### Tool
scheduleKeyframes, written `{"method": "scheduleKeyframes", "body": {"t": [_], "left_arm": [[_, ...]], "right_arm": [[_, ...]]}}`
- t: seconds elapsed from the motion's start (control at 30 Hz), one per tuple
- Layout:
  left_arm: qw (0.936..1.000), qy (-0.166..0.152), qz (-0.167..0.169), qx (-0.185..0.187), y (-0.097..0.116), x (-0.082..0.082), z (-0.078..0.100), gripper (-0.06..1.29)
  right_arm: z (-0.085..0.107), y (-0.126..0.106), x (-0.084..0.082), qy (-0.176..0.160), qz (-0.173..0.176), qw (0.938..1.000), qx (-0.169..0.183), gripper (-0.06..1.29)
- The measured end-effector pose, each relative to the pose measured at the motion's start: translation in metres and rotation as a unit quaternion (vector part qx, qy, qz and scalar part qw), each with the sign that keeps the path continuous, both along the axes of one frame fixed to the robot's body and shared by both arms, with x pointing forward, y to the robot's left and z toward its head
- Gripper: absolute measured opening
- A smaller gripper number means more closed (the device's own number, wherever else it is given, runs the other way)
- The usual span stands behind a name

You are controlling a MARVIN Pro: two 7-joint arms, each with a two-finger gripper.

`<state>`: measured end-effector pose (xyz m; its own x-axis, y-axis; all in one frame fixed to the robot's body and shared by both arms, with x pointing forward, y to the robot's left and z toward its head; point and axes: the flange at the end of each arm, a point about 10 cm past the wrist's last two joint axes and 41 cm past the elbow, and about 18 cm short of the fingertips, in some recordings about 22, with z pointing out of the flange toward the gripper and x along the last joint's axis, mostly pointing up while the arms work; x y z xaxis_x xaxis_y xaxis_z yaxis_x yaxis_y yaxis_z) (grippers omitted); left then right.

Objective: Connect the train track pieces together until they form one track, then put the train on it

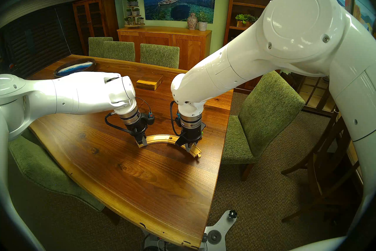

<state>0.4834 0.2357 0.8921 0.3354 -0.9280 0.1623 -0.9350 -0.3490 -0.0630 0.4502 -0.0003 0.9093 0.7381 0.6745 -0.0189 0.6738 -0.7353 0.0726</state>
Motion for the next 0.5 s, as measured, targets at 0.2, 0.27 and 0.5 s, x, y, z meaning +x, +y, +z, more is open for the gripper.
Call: {"method": "scheduleKeyframes", "body": {"t": [0.2, 0.27, 0.5], "left_arm": [[1.0, 0.0, 0.0, 0.0, 0.0, 0.0, 0.0, 0.22], [1.0, 0.0, 0.0, 0.0, 0.0001, 0.0, 0.0, 0.22], [1.0, 0.0, 0.0, 0.0, 0.0, 0.0, 0.0, 0.22]], "right_arm": [[-0.001, -0.0042, 0.0004, -0.003, -0.003, 1.0, 0.002, 0.15], [-0.0013, -0.0056, 0.0009, -0.005, -0.003, 1.0, 0.002, 0.15], [-0.0019, -0.0087, 0.0026, -0.01, -0.002, 0.9999, 0.003, 0.15]]}}
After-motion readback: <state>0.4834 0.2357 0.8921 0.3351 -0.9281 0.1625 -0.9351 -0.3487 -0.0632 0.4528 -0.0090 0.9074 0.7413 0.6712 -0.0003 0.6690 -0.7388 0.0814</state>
